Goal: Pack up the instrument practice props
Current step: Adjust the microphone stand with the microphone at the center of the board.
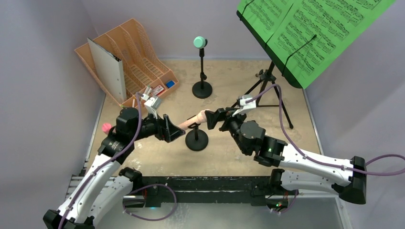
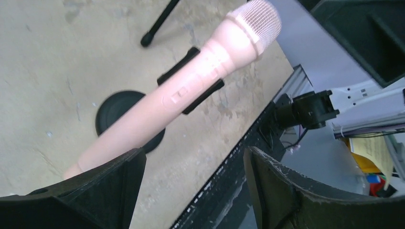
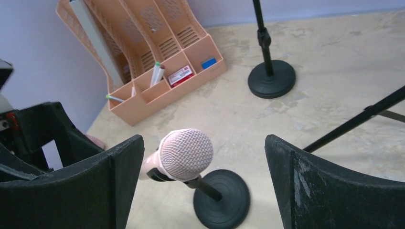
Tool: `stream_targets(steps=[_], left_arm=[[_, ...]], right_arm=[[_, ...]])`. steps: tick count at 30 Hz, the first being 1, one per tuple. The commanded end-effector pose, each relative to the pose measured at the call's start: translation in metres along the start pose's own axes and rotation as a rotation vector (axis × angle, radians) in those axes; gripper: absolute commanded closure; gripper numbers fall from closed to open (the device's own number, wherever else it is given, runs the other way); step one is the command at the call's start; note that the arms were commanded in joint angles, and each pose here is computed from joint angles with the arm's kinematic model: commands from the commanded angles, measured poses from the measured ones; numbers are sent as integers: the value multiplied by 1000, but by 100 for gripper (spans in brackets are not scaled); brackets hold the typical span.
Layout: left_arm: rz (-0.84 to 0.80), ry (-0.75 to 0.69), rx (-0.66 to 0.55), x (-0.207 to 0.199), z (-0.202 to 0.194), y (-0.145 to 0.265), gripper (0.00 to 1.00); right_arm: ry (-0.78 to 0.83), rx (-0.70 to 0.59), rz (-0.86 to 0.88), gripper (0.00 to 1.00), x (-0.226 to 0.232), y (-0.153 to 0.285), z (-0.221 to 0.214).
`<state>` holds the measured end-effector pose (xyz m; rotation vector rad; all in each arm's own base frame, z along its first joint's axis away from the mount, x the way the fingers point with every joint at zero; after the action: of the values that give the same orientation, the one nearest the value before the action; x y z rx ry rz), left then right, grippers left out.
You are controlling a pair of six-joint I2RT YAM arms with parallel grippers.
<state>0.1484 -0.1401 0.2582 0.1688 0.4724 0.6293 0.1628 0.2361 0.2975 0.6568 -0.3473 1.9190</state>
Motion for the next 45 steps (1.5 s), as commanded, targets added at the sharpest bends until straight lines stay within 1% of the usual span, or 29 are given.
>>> stream_targets(steps=[1,6,9,17,18,20,22,26,29,35,38,42,45], left_arm=[[-66,129,60,-5,-21,-5,22],[-75,193,74,0,-40,-16,23],[-33,175,84,7,-44,-21,24],[144,132,4,31,-43,-33,24],[154,131,-6,33,-42,-36,24],[165,133,-5,36,-39,-40,24],[183,126,-10,39,-35,-43,25],[237,103,-54,45,-25,-45,25],[247,99,-133,48,-16,-50,25],[273,70,-214,58,-6,-62,25],[235,55,-264,57,-1,-68,24],[182,49,-279,52,-10,-67,23],[156,38,-284,47,-24,-66,23]], right_arm=[[74,-39,-39,1,-9,7,13],[131,-62,7,1,-5,7,20],[203,-39,75,1,7,4,22],[431,189,126,1,30,-4,20],[440,201,125,1,32,-4,23],[442,228,175,1,40,-6,33],[435,285,243,1,44,-11,40],[423,380,301,1,43,-28,46],[445,478,304,1,42,-43,34],[493,607,290,2,40,-67,17],[485,674,301,3,41,-77,7],[490,716,286,4,41,-84,0],[495,738,265,5,42,-91,-3]])
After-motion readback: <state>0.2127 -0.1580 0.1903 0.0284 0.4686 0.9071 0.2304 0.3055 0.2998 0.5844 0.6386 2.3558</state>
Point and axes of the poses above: each gripper's point midway between its finger pads, its own y axis back along the fingers, its own x axis along the line the jaws close on, z = x × y, the point moved 7 cm from there along y, back along the fingers, and after that the axes turned 13 degrees about -y, right-handed, at the moved point
